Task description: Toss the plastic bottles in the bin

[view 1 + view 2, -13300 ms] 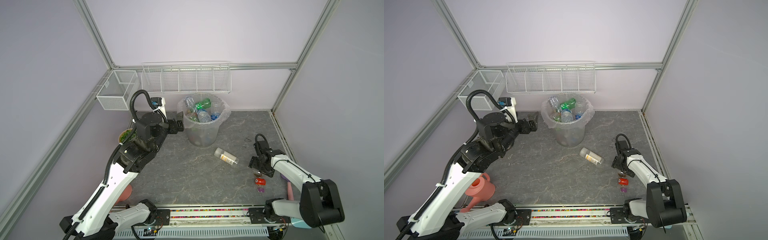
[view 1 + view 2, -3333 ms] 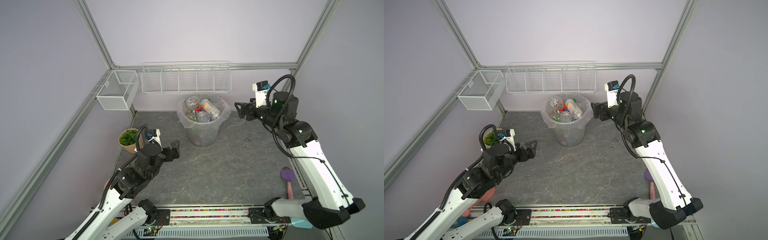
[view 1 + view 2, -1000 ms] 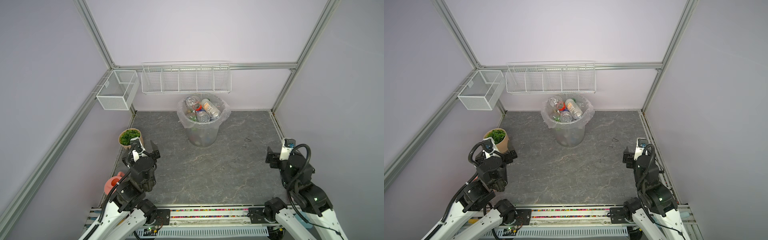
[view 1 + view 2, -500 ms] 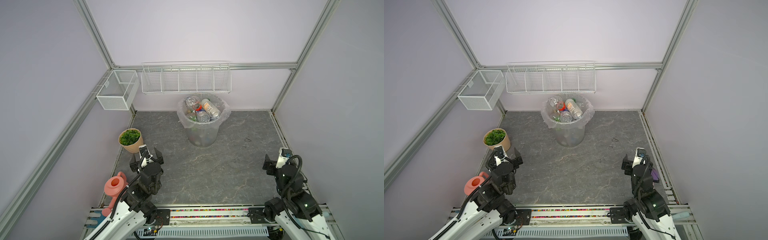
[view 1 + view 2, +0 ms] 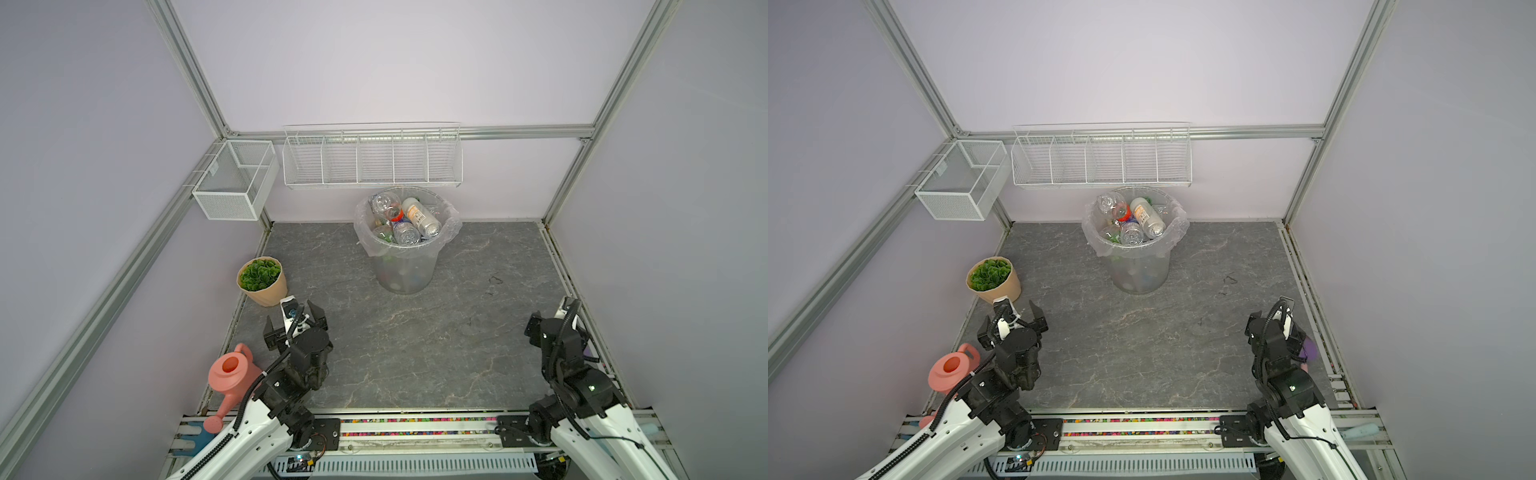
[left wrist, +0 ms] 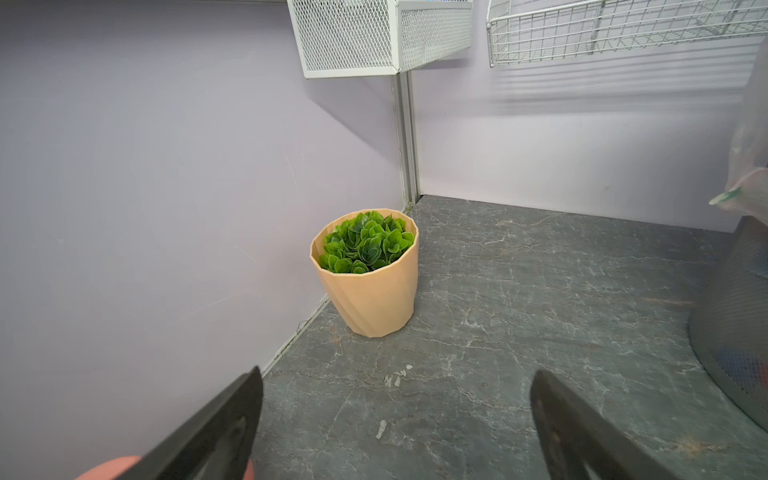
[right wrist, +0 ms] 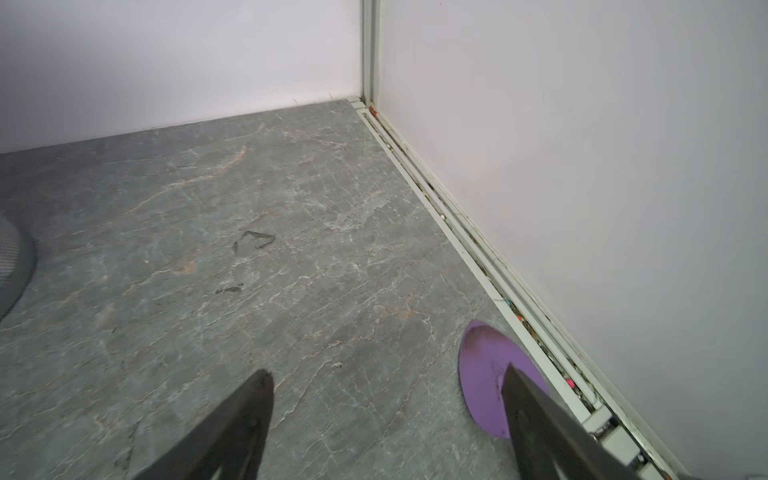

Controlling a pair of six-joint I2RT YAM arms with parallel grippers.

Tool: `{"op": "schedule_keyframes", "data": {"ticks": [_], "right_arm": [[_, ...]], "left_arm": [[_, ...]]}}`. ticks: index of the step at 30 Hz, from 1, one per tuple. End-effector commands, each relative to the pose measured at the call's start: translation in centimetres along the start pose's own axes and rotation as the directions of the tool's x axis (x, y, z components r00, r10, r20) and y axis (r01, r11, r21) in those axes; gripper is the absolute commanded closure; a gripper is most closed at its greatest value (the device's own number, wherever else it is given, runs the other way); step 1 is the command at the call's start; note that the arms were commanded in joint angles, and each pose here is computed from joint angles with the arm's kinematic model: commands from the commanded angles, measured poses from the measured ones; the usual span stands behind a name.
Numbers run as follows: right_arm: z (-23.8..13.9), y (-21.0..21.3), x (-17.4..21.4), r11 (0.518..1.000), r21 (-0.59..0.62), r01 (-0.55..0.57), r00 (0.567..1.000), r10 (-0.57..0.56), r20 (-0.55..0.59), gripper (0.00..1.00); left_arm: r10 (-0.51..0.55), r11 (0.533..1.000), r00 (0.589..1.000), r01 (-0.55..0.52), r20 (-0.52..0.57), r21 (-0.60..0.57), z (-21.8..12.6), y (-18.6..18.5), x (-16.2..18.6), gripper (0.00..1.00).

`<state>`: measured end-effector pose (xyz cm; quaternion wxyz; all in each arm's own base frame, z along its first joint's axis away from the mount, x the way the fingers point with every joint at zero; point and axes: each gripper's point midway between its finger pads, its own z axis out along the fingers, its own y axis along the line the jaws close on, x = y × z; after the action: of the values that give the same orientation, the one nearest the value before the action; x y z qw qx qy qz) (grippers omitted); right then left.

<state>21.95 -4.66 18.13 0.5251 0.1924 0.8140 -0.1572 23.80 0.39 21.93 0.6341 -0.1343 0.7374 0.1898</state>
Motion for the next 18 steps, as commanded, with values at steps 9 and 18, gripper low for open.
{"op": "schedule_keyframes", "data": {"ticks": [9,18], "right_arm": [[1.3,0.0,2.3,0.995,0.018,0.094,0.995,-0.095,0.019,0.11],[1.3,1.6,2.7,0.987,-0.088,0.131,0.99,-0.126,0.061,0.12]], "left_arm": [[0.009,0.997,1.0,-0.009,0.0,-0.073,0.4,0.7,1.3,0.0],[0.018,0.995,1.0,-0.019,-0.007,-0.1,0.5,1.0,2.3,0.0]]}}
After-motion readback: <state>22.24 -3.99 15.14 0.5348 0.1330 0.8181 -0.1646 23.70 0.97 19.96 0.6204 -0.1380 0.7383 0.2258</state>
